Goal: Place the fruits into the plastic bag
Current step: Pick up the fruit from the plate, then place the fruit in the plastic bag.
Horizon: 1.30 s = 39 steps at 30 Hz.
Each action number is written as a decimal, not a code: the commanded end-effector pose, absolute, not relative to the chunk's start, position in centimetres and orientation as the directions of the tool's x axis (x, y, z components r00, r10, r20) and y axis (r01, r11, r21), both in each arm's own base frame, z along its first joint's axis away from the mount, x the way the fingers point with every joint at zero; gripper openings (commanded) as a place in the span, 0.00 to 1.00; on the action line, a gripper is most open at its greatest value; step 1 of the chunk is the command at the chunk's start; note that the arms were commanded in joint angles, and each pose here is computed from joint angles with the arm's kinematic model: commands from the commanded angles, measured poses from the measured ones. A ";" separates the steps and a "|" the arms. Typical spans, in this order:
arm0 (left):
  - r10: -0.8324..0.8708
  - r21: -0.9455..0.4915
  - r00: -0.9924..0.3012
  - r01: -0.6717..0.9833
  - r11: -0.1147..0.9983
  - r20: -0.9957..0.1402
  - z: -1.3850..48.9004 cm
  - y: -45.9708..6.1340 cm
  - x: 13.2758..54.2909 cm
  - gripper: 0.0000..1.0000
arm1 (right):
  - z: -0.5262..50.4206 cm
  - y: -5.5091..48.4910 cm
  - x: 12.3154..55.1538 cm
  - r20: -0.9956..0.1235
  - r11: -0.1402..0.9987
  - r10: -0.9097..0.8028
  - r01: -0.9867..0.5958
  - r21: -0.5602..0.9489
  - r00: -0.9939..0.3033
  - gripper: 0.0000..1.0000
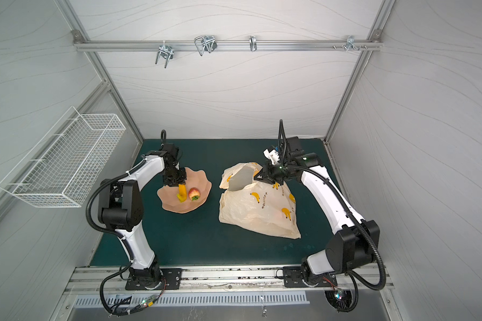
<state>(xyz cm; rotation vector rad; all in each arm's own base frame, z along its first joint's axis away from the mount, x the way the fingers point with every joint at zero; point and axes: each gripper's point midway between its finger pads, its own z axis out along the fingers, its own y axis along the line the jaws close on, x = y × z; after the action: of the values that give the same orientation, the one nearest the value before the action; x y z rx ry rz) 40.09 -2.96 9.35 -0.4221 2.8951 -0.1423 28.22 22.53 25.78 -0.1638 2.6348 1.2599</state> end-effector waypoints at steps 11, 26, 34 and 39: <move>-0.093 -0.292 -0.780 0.118 0.949 -0.619 24.7 -7.0 43.3 0.16 | 26.6 22.1 27.6 -0.257 0.625 -0.013 -0.209 0.752 -0.966 0.00; 0.367 -0.150 -0.502 0.725 0.672 -0.783 26.7 -21.2 36.3 0.12 | 26.6 22.2 27.5 -0.256 0.624 -0.022 -0.213 0.752 -0.966 0.00; 0.509 -0.093 -0.415 0.835 0.543 -0.754 24.5 -25.0 33.3 0.10 | 26.7 22.2 27.5 -0.256 0.621 -0.025 -0.216 0.754 -0.966 0.00; 0.535 -0.104 -0.413 0.851 0.515 -0.737 23.3 -26.4 32.8 0.10 | 26.6 22.2 27.4 -0.253 0.622 -0.028 -0.215 0.753 -0.967 0.00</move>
<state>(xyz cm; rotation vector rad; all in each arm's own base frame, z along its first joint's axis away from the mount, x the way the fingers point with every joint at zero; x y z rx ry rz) 32.56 -25.40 23.52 1.0594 2.1581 -0.6368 28.05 22.48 25.69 -0.1706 2.6412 1.2577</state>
